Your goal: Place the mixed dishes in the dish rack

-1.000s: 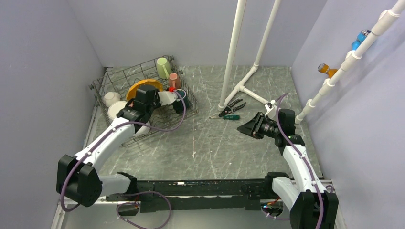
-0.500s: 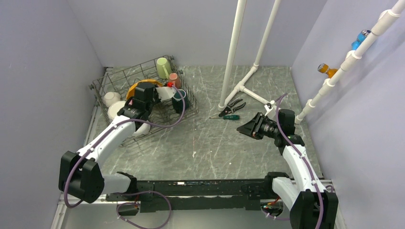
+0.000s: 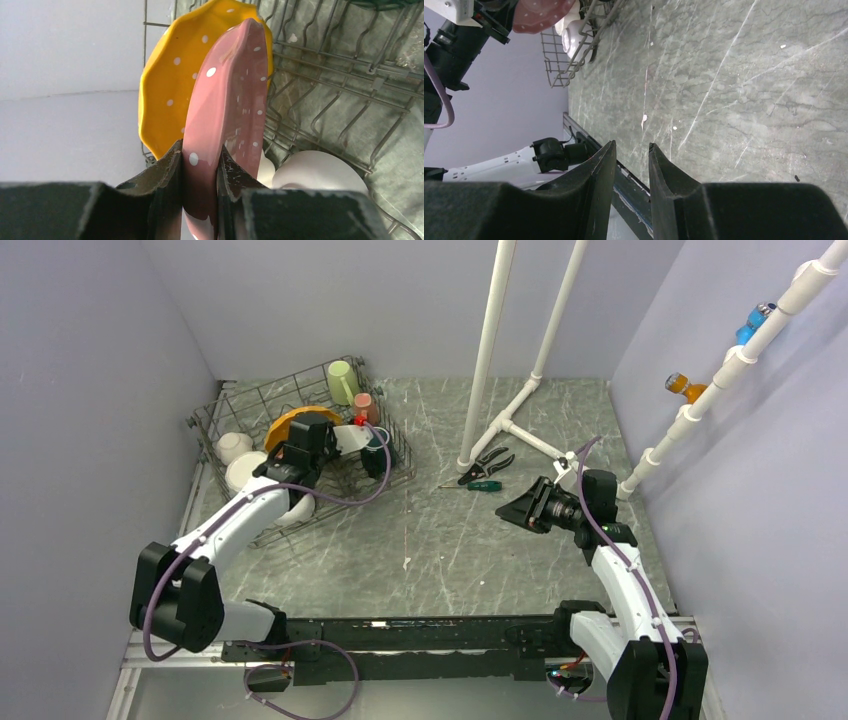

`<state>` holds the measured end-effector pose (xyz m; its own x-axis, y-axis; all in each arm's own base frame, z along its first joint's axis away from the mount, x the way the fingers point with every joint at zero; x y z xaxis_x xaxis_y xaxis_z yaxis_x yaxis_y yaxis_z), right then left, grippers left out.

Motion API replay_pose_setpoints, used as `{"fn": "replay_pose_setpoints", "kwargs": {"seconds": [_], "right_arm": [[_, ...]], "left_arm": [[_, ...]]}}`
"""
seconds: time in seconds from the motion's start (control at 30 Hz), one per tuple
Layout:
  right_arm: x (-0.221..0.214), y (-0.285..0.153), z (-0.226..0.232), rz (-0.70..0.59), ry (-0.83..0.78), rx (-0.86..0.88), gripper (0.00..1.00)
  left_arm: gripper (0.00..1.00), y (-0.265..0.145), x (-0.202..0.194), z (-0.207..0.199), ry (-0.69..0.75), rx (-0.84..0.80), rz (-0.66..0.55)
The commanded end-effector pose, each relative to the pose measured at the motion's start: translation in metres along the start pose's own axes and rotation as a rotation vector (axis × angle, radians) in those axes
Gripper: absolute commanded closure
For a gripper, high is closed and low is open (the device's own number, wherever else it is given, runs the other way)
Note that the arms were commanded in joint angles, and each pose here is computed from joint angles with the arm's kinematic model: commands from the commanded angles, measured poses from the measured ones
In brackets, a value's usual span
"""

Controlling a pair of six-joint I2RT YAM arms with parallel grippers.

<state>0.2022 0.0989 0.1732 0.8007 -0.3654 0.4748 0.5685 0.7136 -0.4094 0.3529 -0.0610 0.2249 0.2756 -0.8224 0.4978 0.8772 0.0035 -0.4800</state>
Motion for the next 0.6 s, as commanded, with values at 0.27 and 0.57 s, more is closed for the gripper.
{"fn": "replay_pose_setpoints", "kwargs": {"seconds": [0.27,0.57], "right_arm": [[0.0056,0.0008,0.0036,-0.023,-0.027,0.028,0.68],[0.006,0.0015,0.0032,-0.023,-0.023,0.028,0.68]], "left_arm": [[1.0,-0.0004,0.0287,0.0352,-0.063,0.085,-0.113],[1.0,0.0018,0.0319,0.0356,-0.075,0.06,-0.181]]}}
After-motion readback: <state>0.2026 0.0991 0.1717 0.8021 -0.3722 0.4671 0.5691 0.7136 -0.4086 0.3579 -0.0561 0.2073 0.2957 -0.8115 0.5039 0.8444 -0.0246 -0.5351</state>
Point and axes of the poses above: each gripper's point midway between its finger pads, its own y axis out along the fingers, its own z axis along the line the jaws close on, x = y × z, the point moved 5 cm from there along -y, back along the fingers, and after that the axes turned 8 degrees about -y, right-handed, at the moved point
